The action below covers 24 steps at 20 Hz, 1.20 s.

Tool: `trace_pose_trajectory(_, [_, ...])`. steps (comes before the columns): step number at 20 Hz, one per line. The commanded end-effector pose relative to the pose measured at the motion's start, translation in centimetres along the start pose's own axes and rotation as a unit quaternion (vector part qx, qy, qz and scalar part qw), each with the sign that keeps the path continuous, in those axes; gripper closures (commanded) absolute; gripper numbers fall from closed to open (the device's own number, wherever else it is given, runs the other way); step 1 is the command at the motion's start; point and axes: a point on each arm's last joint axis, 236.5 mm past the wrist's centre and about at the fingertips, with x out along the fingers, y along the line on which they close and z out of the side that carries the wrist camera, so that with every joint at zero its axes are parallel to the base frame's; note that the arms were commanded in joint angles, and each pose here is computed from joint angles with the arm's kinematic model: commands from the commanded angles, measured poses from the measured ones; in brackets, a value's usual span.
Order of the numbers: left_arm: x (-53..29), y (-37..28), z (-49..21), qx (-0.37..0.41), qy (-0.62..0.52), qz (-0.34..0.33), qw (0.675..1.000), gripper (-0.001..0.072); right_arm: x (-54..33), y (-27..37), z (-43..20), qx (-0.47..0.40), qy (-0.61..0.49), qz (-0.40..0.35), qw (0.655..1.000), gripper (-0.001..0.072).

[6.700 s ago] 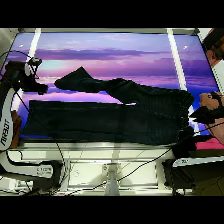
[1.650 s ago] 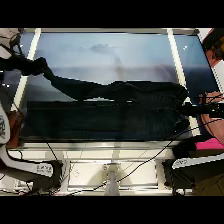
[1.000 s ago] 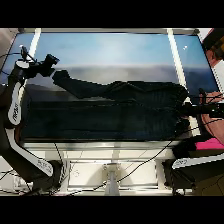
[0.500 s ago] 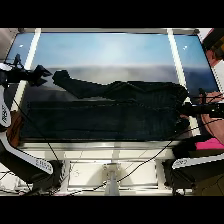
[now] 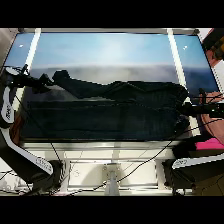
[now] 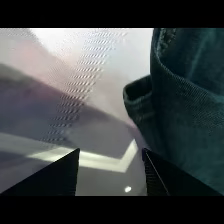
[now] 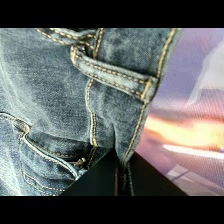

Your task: Fold the clothes and pants, and hang the long-sleeved shirts on hangers.

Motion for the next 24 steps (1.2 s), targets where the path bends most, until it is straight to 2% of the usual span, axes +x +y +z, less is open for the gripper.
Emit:
trace_pose_trajectory(1, [2.0, -0.6, 1.2, 0.004, -0.030, 0.004, 1.000, 0.0278, 0.0, 0.1, -0.1, 0.000, 0.001, 0.001, 1.000, 0.0677])
trace_pose_trajectory(4, [2.8, -1.6, 3.0, 0.009, -0.072, -0.001, 0.997, 0.0280, 0.0, 0.2, -0.2, 0.000, 0.003, 0.004, 1.000, 0.0677])
trace_pose_trajectory(5, [3.1, -1.7, 3.1, 0.010, -0.076, 0.000, 0.997, 0.0311, 0.0, 0.2, -0.2, 0.000, 0.003, 0.004, 1.000, 0.0678])
trace_pose_trajectory(6, [3.4, -1.7, 3.0, 0.012, -0.075, 0.001, 0.997, 0.0388, 0.0, 0.2, -0.2, 0.000, 0.003, 0.003, 1.000, 0.0678])
trace_pose_trajectory(8, [3.8, -1.5, 2.8, 0.010, -0.070, 0.003, 0.997, 0.0471, 0.0, 0.2, -0.2, 0.000, 0.003, 0.004, 1.000, 0.0678])
trace_pose_trajectory(10, [3.8, -1.5, 3.0, 0.010, -0.075, 0.003, 0.997, 0.0623, 0.0, 0.2, -0.2, 0.000, 0.004, 0.004, 1.000, 0.0677])
trace_pose_trajectory(11, [3.7, -1.5, 3.2, 0.011, -0.079, 0.003, 0.997, 0.0662, 0.0, 0.2, -0.2, 0.000, 0.004, 0.004, 1.000, 0.0678])
trace_pose_trajectory(16, [0.6, -3.2, 4.7, 0.058, -0.116, -0.001, 0.992, 0.0663, 0.0, 0.2, -0.2, 0.000, 0.004, 0.005, 1.000, 0.0677])
trace_pose_trajectory(24, [-14.2, -7.8, 6.8, 0.098, -0.226, -0.015, 0.969, 0.0667, -0.1, 1.2, -1.1, 0.007, 0.024, 0.025, 0.999, 0.0677])
